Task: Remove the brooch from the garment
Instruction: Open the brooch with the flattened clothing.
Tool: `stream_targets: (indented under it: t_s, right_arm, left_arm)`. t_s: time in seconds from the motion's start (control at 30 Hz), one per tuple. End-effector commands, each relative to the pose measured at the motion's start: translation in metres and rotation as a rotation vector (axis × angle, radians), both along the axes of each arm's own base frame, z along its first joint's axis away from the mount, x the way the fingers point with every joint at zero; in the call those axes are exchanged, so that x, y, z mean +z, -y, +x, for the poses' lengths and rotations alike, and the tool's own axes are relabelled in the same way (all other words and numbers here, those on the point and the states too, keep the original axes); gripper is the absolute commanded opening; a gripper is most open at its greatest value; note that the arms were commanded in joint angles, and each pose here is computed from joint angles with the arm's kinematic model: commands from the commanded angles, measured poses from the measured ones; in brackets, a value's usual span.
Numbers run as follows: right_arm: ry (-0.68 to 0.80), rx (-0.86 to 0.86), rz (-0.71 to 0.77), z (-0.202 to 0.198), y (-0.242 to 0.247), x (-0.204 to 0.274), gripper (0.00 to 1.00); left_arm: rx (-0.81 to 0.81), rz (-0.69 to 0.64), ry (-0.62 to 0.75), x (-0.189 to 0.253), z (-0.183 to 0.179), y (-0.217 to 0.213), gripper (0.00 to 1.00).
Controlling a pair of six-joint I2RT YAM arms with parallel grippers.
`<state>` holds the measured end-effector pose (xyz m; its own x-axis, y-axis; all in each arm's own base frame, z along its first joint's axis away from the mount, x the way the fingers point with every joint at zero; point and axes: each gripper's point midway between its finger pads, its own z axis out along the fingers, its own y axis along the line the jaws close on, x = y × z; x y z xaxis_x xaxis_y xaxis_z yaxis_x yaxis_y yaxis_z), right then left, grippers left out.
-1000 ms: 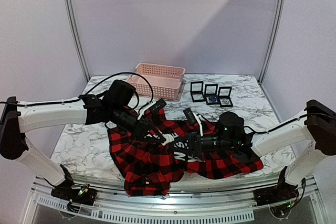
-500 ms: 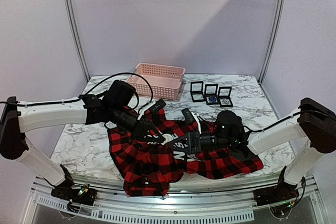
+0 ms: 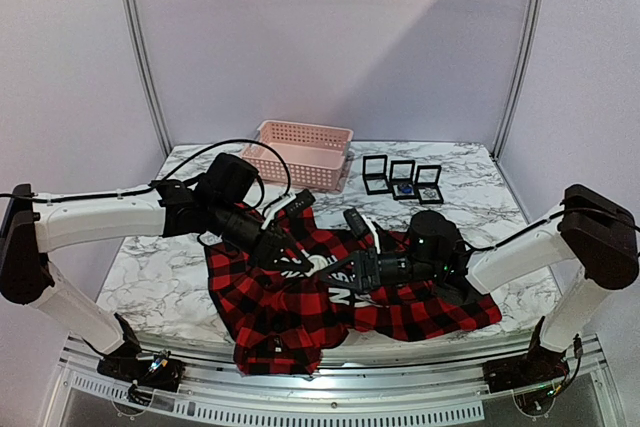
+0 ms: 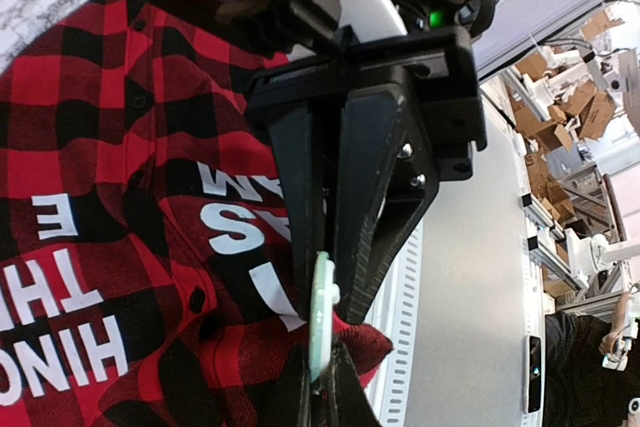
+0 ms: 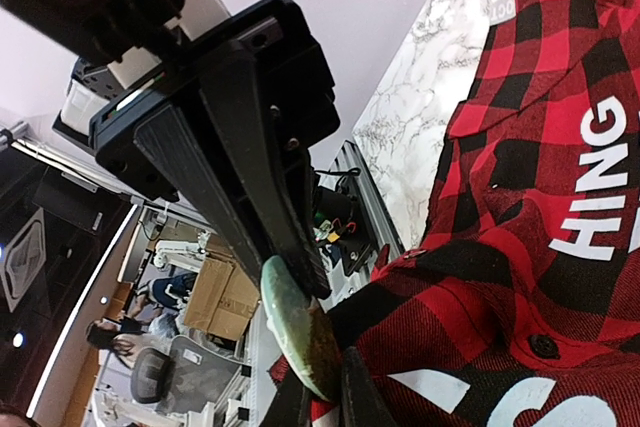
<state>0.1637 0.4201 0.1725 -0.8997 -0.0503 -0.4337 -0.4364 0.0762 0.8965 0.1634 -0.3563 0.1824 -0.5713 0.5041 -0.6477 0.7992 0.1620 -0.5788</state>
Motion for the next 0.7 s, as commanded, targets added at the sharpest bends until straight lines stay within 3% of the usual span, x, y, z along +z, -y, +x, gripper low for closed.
stream_targets:
  t_s: [0.0,0.23,0.67]
  right_arm:
    - [-0.140,-0.142,-0.079,0.039,0.002,-0.025,0.08]
    - [-0.177,-0.139,-0.034,0.041,0.003,-0.022,0.08]
    - [-0.228,-0.130,-0.130,0.049,-0.010,-0.038,0.08]
  left_arm:
    - [-0.131,-0.108,0.028,0.027,-0.026,0.008,0.00]
    - [-0.140,-0.098,0.036,0.026,-0.029,0.007,0.00]
    - [-0.169,-0.100,0.062,0.028,-0.038,0.007,0.00]
